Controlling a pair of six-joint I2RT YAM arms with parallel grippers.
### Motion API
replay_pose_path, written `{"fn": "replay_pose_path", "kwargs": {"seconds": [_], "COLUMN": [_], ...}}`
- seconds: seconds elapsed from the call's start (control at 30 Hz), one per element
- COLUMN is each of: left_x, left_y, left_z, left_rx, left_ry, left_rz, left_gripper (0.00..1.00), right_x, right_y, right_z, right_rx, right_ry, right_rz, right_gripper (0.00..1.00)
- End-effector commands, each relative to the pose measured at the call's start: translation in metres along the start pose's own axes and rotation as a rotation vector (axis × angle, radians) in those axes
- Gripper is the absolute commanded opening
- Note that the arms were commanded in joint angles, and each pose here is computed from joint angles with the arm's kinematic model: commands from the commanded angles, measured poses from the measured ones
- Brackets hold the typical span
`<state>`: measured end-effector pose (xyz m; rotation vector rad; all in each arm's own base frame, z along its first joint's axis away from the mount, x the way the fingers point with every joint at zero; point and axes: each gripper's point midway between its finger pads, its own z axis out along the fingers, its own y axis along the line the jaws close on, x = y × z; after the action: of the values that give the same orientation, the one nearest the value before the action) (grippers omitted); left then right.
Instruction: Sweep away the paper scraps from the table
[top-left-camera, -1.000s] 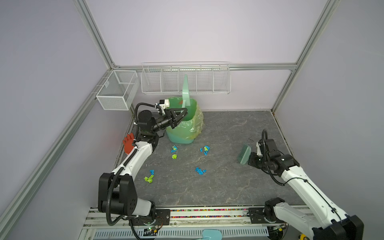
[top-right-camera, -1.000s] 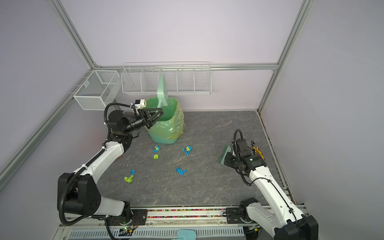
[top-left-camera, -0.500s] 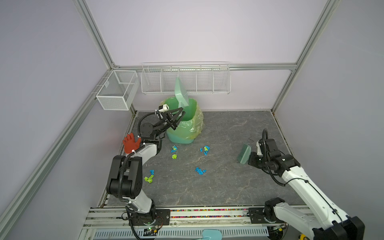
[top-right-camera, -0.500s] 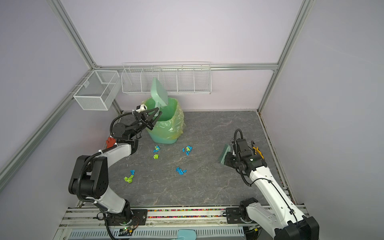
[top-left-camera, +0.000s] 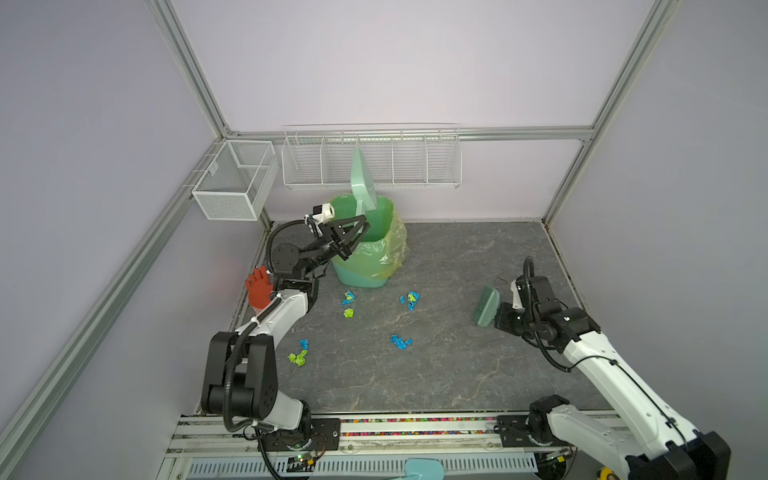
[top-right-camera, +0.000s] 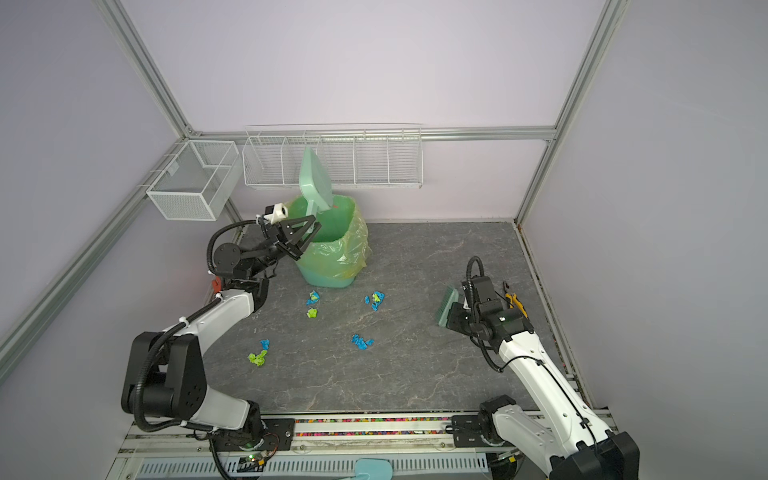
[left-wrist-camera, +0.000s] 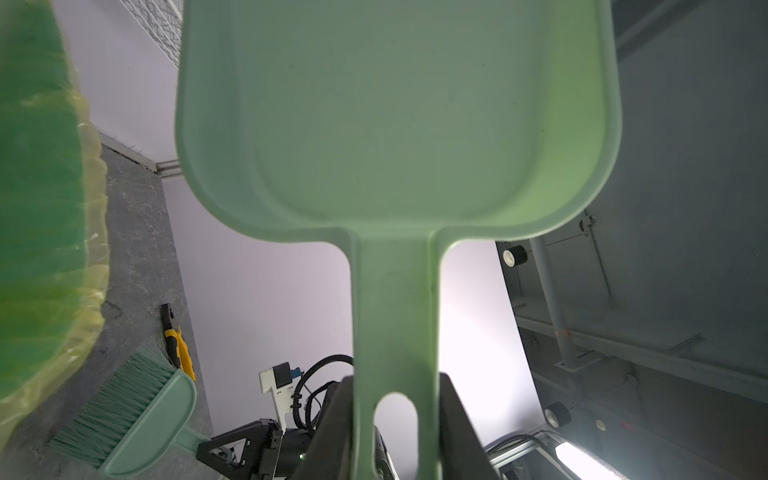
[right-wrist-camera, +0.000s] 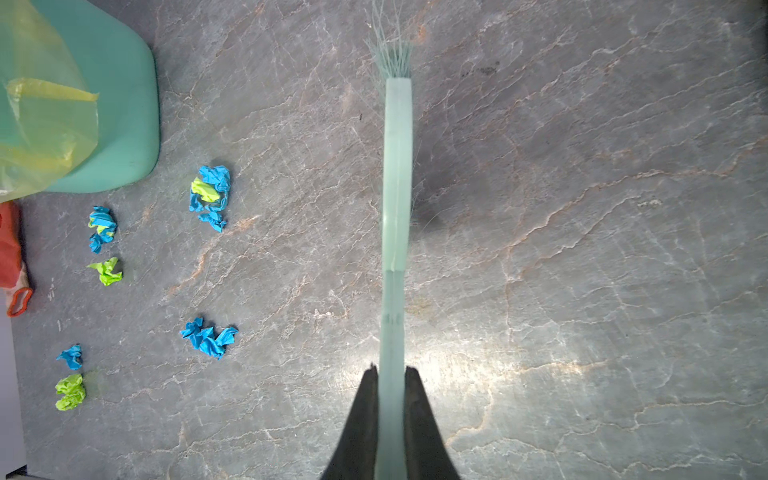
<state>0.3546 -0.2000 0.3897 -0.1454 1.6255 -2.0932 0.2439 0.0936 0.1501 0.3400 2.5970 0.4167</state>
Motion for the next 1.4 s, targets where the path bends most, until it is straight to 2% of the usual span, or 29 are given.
{"fn": "replay_pose_path", "kwargs": {"seconds": [0.0, 0.13, 0.3, 0.4, 0.63, 1.0, 1.37], "left_x": [0.011, 0.023, 0.042, 0.054, 0.060, 0.064, 0.066], "left_y": [0.004, 0.011, 0.013, 0.013, 0.019, 0.034, 0.038], "left_z": [-0.004, -0.013, -0.028, -0.029, -0.039, -0.059, -0.061], "left_rx": [-0.115, -0.274, -0.521, -0.596, -0.676, -0.800, -0.821], "left_ry": [0.045, 0.071, 0.123, 0.163, 0.158, 0.167, 0.180], "left_rz": [0.116, 0.209, 0.437, 0.518, 0.573, 0.611, 0.625], "left_gripper": [0.00, 0.00, 0.00, 0.00, 0.00, 0.00, 0.00], "right_x": [-0.010, -0.015, -0.019, -0.020, -0.022, -0.013, 0.000], "right_y": [0.022, 0.043, 0.070, 0.085, 0.121, 0.182, 0.227], "right_z": [-0.005, -0.009, -0.011, -0.011, -0.010, 0.019, 0.055], "right_rx": [-0.070, -0.107, -0.152, -0.173, -0.193, -0.262, -0.315], "right_ry": [-0.021, -0.029, -0.036, -0.029, -0.019, 0.064, 0.170], "right_rz": [-0.009, -0.051, -0.098, -0.111, -0.144, -0.173, -0.172], "right_gripper": [0.07, 0.07, 0.07, 0.07, 0.07, 0.07, 0.07]}}
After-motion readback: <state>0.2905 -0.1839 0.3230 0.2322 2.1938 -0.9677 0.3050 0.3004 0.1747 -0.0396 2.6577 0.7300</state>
